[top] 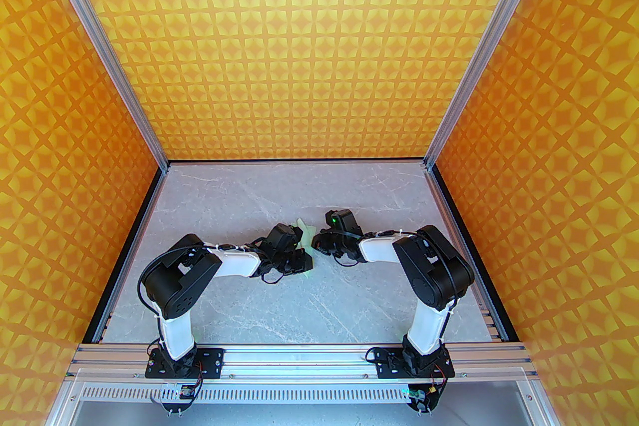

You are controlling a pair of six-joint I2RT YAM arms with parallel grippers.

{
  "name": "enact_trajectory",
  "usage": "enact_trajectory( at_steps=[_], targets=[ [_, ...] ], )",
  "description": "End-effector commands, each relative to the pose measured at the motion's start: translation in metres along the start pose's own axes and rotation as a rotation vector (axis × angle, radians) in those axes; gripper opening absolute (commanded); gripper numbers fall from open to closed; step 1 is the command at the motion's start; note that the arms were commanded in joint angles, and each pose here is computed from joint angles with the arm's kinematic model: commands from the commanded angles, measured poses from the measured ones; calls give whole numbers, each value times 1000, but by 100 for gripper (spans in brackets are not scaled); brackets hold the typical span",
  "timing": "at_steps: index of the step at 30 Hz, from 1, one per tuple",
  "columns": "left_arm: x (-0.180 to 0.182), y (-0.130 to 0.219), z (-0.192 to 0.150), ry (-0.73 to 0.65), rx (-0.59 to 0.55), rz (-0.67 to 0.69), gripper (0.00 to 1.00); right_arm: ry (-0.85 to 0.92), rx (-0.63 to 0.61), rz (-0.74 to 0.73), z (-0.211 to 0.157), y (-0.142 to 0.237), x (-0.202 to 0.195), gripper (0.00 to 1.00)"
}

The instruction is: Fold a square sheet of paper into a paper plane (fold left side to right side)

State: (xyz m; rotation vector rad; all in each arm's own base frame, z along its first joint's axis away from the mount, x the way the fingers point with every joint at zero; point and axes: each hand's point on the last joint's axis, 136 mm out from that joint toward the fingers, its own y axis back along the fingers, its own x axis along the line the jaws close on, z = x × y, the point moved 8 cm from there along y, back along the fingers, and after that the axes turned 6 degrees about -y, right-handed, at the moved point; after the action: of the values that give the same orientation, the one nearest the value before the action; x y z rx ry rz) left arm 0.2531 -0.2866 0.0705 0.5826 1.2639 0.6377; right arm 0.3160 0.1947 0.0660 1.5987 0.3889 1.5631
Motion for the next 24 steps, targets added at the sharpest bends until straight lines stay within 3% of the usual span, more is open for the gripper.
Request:
enact_trajectory(
  at_steps=[1,24],
  targets=[
    [4,-6,-8,2,36,1,16,3,-8,-35,4,-5,-5,0],
    [-5,-5,-22,1,53,-13,17,-8,3,-71,3,-8,-11,0]
  ],
)
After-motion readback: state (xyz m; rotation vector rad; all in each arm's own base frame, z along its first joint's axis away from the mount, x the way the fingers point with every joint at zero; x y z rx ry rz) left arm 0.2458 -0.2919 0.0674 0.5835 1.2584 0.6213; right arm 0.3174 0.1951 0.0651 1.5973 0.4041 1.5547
